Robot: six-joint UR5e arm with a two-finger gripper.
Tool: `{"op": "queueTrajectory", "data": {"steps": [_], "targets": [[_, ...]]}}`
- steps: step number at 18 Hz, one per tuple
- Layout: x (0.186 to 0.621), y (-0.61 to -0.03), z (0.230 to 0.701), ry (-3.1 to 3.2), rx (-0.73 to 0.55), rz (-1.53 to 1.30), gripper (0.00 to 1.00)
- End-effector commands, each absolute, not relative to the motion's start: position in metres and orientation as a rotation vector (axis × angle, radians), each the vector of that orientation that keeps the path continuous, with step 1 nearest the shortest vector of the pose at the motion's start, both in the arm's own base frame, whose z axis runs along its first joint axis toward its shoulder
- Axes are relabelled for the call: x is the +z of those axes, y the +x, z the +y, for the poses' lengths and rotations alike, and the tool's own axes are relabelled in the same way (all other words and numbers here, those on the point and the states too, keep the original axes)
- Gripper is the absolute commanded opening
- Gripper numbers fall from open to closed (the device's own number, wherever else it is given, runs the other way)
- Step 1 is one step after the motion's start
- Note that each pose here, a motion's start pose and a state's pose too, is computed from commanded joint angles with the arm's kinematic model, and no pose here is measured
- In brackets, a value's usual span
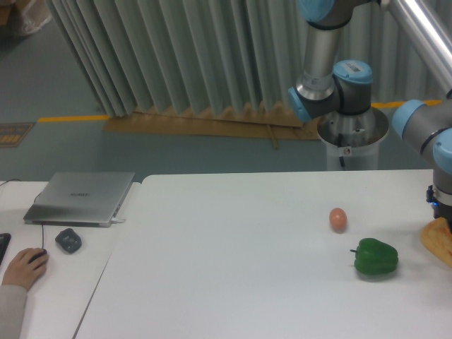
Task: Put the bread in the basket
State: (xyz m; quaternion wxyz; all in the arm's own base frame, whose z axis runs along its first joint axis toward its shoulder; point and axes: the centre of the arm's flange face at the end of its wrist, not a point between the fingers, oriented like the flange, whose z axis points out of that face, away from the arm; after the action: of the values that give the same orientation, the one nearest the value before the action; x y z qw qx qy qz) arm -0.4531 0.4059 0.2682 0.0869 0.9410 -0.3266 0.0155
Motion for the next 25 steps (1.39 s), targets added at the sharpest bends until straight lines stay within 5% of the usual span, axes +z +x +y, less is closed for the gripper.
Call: {"op": "queueTrajectory", "data": {"steps": [7, 10, 12, 25], "targets": [[0.262, -0.457, 0.408, 2.816, 0.036, -0.971, 1.00], [0.267, -0.460, 0.409, 2.815, 0.019, -0.972, 0.50], [0.274, -0.461, 0.410, 2.812, 0.002, -0.972, 0.34], [0.327, -0.450, 0.409, 2.879, 0.036, -0.972, 0.32]]}}
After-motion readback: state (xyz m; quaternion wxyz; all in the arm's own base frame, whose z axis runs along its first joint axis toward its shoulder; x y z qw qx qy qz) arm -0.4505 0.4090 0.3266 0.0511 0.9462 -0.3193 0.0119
